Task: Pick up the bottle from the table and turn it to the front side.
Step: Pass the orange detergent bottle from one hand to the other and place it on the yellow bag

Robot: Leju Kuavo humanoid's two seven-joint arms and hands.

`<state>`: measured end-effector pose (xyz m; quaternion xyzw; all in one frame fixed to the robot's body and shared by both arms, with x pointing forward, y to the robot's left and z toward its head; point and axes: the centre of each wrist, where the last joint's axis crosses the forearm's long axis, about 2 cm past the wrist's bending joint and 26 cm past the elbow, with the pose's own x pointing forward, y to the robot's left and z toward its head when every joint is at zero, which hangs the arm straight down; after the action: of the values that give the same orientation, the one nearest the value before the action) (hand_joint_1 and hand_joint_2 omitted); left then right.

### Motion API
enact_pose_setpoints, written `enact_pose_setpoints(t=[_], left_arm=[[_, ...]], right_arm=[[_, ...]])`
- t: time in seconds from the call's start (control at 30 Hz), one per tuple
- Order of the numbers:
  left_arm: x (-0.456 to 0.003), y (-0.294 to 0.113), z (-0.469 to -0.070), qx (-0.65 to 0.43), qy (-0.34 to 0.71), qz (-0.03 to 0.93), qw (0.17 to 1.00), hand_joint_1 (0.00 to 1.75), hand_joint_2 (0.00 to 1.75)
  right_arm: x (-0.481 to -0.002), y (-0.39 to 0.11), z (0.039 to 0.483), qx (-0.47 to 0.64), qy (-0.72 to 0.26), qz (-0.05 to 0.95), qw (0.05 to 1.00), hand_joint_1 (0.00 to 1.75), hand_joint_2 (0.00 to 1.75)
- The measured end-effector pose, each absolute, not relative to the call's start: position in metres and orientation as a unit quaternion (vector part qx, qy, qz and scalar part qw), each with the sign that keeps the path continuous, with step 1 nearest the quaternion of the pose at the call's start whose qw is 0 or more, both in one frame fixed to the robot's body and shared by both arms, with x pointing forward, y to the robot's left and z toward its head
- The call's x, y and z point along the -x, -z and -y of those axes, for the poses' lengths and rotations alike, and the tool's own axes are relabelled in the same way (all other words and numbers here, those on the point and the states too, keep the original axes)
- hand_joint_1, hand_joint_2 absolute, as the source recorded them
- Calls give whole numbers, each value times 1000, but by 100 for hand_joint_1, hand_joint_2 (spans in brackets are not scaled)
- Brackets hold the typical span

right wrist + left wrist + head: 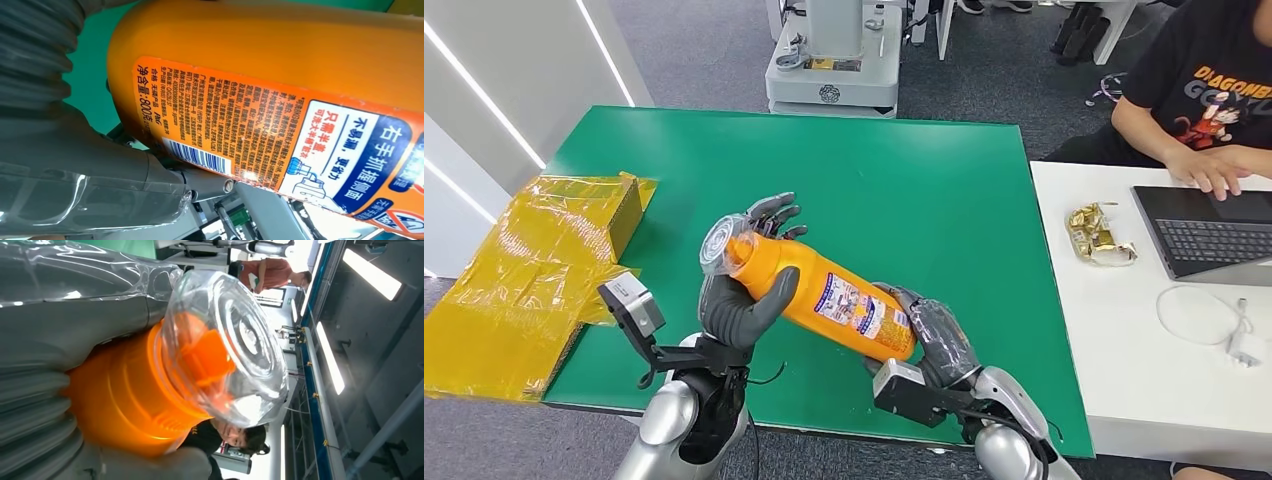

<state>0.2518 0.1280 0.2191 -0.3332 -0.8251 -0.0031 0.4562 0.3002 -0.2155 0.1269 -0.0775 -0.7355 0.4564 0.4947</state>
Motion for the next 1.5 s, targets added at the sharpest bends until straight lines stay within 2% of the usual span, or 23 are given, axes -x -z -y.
enact_pose_setpoints(t=[0.53, 0.57, 0.7, 0.73, 0.87, 1.27, 1.5], left_arm=[[-252, -222, -124, 338, 0, 826, 451, 175, 175], [-252, -222, -124, 339, 0, 826, 451, 175, 175], [-252, -223, -124, 339, 0, 826, 450, 175, 175], [-252, -223, -124, 339, 0, 826, 450, 175, 175], [-252, -223, -124, 335, 0, 827, 451, 175, 175], [-252, -222, -124, 328, -2, 826, 458, 175, 175], [-250, -220, -126, 314, -30, 837, 448, 175, 175]], right_arm=[[-298, -120, 217, 85, -436, 739, 506, 175, 175], [-298, -120, 217, 86, -434, 739, 507, 170, 175], [-295, -119, 215, 91, -420, 744, 512, 42, 175], [-293, -118, 214, 92, -415, 746, 513, 42, 175], [-290, -119, 212, 94, -403, 753, 511, 0, 175], [-271, -127, 208, 99, -341, 787, 505, 0, 175], [-238, -142, 198, 80, -242, 834, 490, 0, 175]])
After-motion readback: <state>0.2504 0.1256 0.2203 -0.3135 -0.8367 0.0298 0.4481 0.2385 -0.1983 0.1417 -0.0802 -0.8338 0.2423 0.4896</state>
